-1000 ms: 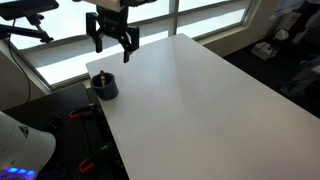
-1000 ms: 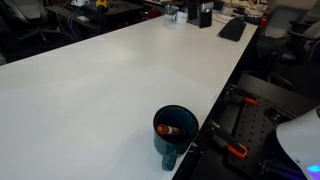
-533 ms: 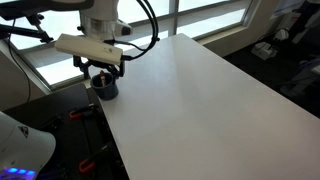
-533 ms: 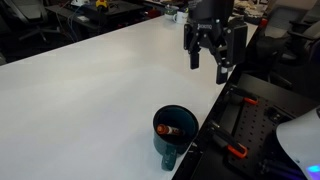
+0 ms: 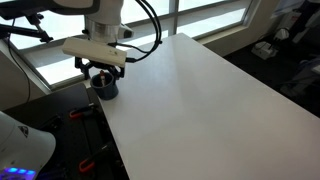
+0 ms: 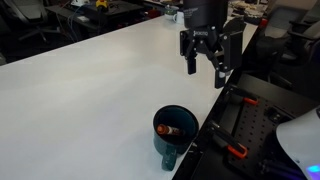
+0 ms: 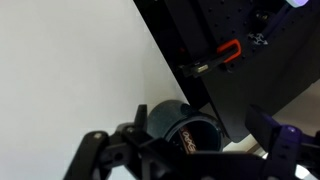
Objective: Remove the marker from the mug cup and place it on the table
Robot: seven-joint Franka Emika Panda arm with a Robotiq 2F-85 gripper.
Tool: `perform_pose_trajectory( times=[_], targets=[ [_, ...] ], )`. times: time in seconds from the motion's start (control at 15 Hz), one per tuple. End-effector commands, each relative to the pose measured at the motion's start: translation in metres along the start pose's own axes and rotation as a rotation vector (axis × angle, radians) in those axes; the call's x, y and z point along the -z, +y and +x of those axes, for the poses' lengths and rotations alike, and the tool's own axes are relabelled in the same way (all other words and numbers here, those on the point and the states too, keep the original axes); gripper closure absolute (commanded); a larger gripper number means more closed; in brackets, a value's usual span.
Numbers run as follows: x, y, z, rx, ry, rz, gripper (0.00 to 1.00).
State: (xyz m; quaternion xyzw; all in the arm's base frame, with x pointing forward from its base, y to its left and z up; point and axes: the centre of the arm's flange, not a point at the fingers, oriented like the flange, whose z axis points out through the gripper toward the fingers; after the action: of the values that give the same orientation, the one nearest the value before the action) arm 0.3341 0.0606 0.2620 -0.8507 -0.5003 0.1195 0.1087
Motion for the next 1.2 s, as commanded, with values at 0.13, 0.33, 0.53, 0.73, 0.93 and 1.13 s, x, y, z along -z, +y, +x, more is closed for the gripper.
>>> perform_pose_trajectory(
  times=[0.13,0.33,0.53,0.73,0.93,1.13],
  targets=[
    [-0.008,0.004,0.009,0.01,0.028,-0.028,0.0],
    [-0.011,0.007,0.021,0.031,0.05,-0.05,0.0],
    [-0.015,0.005,0.038,0.052,0.086,-0.05,0.0],
    [-0.016,-0.005,0.059,0.093,0.121,-0.027,0.0],
    [-0.018,-0.019,0.077,0.136,0.135,-0.012,0.0],
    [-0.023,-0.029,0.09,0.169,0.12,-0.01,0.0]
  ],
)
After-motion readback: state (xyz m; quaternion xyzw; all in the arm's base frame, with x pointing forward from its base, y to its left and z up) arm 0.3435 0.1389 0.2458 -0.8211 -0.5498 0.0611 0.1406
